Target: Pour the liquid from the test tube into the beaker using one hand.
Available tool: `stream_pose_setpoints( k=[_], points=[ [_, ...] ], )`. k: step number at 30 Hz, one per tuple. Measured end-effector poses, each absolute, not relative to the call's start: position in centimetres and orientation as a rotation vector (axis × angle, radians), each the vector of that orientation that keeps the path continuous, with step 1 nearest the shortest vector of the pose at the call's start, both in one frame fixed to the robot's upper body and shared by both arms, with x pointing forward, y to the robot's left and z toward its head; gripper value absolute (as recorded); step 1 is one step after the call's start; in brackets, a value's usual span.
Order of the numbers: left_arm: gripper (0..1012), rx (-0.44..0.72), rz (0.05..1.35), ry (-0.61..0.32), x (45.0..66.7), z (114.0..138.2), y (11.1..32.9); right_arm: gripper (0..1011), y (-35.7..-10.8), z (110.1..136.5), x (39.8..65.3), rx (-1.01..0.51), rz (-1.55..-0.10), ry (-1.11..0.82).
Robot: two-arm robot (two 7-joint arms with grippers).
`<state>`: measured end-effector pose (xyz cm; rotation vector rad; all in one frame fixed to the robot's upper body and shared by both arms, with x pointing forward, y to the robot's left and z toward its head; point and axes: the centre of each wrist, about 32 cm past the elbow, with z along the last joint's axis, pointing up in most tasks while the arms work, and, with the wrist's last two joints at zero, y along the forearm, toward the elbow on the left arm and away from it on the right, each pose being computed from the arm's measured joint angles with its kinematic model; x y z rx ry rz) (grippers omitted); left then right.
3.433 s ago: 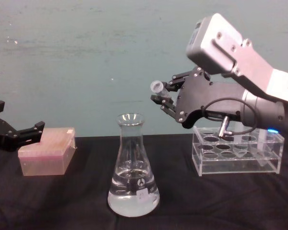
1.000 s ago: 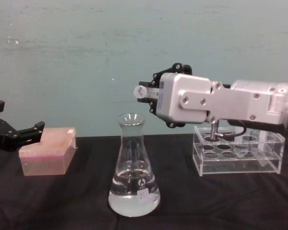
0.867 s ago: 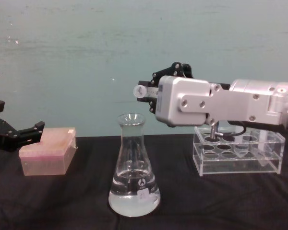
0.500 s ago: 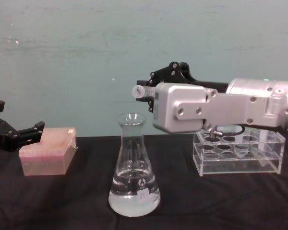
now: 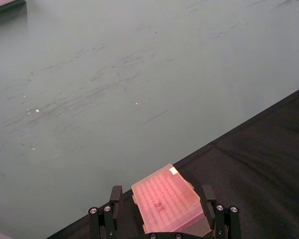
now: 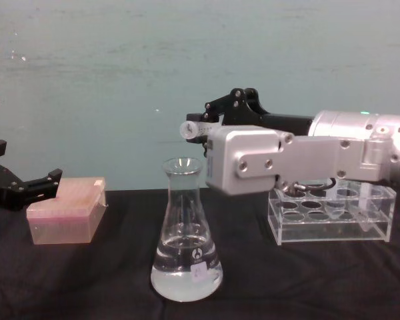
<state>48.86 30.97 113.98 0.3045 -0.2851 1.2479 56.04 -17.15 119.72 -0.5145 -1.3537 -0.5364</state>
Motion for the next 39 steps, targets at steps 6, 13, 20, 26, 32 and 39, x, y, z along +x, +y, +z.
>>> stream_pose_setpoints(
  k=[6, 13, 20, 26, 32, 39],
  points=[
    [1000, 0.304, 1.248, -0.285, 48.86, 113.98, 30.96, 204, -17.01, 119.6, 56.1, -0.526, -0.535, -1.372],
    [1000, 0.304, 1.248, -0.285, 48.86, 113.98, 30.97, 204, -16.91, 119.5, 56.21, -0.538, -0.532, -1.387],
    [1000, 0.304, 1.248, -0.285, 48.86, 113.98, 30.97, 204, -16.83, 119.41, 56.31, -0.545, -0.528, -1.403],
    [1000, 0.304, 1.248, -0.285, 48.86, 113.98, 30.97, 204, -16.81, 119.42, 56.42, -0.55, -0.526, -1.415],
    [1000, 0.304, 1.248, -0.285, 48.86, 113.98, 30.97, 204, -16.79, 119.41, 56.44, -0.554, -0.523, -1.425],
    [1000, 0.304, 1.248, -0.285, 48.86, 113.98, 30.96, 204, -16.79, 119.34, 56.5, -0.558, -0.52, -1.435]
  ],
)
